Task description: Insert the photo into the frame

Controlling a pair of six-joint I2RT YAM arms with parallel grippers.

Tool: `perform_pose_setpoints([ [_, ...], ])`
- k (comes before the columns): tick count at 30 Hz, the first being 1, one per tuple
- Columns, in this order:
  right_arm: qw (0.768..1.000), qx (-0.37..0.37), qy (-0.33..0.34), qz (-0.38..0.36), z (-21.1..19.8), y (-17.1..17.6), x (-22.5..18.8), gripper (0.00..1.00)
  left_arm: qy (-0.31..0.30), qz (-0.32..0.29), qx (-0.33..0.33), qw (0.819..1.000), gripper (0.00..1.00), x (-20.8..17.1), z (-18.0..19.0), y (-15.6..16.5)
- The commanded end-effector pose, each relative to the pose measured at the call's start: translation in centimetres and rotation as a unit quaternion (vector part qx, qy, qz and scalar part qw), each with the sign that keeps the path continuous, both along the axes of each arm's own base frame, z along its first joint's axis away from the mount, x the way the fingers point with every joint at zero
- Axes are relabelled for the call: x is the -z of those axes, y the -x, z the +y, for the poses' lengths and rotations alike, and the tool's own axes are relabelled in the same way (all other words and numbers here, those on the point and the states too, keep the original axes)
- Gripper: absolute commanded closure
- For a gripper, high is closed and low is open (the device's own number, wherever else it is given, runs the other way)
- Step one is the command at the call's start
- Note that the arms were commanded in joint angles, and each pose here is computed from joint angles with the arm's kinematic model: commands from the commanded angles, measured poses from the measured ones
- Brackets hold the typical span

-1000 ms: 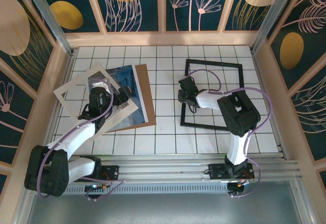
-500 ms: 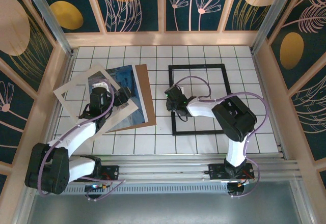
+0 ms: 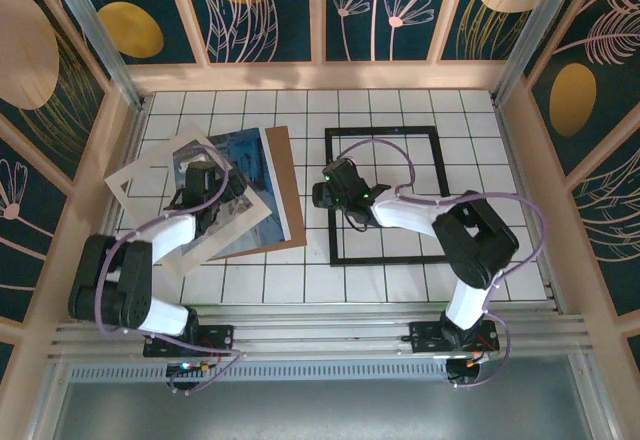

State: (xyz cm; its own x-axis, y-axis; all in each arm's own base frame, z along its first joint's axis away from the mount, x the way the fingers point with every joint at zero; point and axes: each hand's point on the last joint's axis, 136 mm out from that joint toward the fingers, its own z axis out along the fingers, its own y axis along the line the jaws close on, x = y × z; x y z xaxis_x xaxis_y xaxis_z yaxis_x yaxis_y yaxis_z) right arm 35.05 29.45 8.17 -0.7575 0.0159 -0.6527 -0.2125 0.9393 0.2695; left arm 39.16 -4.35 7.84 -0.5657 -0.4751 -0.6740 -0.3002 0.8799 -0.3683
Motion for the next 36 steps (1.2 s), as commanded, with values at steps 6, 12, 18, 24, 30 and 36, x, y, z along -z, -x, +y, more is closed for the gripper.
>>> perform_pose_setpoints([
  [6, 0.999, -0.015, 0.008, -0.032, -1.0, -0.1, -1.4, 0.31, -0.029, 0.041, -0.017, 0.999, 0.01, 2.5, 1.1, -5.1],
  [12, 0.999, -0.005, 0.010, -0.031, -2.4, 0.1, -1.1, 0.31, -0.006, 0.069, 0.039, 0.997, 0.03, 5.0, -1.4, -5.7],
  [18, 1.000, 0.008, -0.004, -0.028, -3.9, -0.3, -1.4, 0.31, 0.002, 0.088, 0.108, 0.990, 0.05, 6.5, -5.7, -4.5],
  [24, 0.999, 0.020, -0.012, -0.027, -5.0, -0.6, -1.7, 0.31, 0.037, 0.080, 0.212, 0.973, 0.08, 6.1, -11.8, -2.4],
  [30, 0.996, -0.031, -0.074, -0.025, -2.0, -1.0, -2.7, 0.31, 0.005, 0.009, 0.238, 0.971, 0.09, 1.1, -12.6, -3.1],
  [36, 0.987, -0.128, -0.102, -0.009, 4.7, -1.8, -2.5, 0.31, -0.005, -0.025, 0.058, 0.998, 0.08, -2.9, -2.1, -3.1],
])
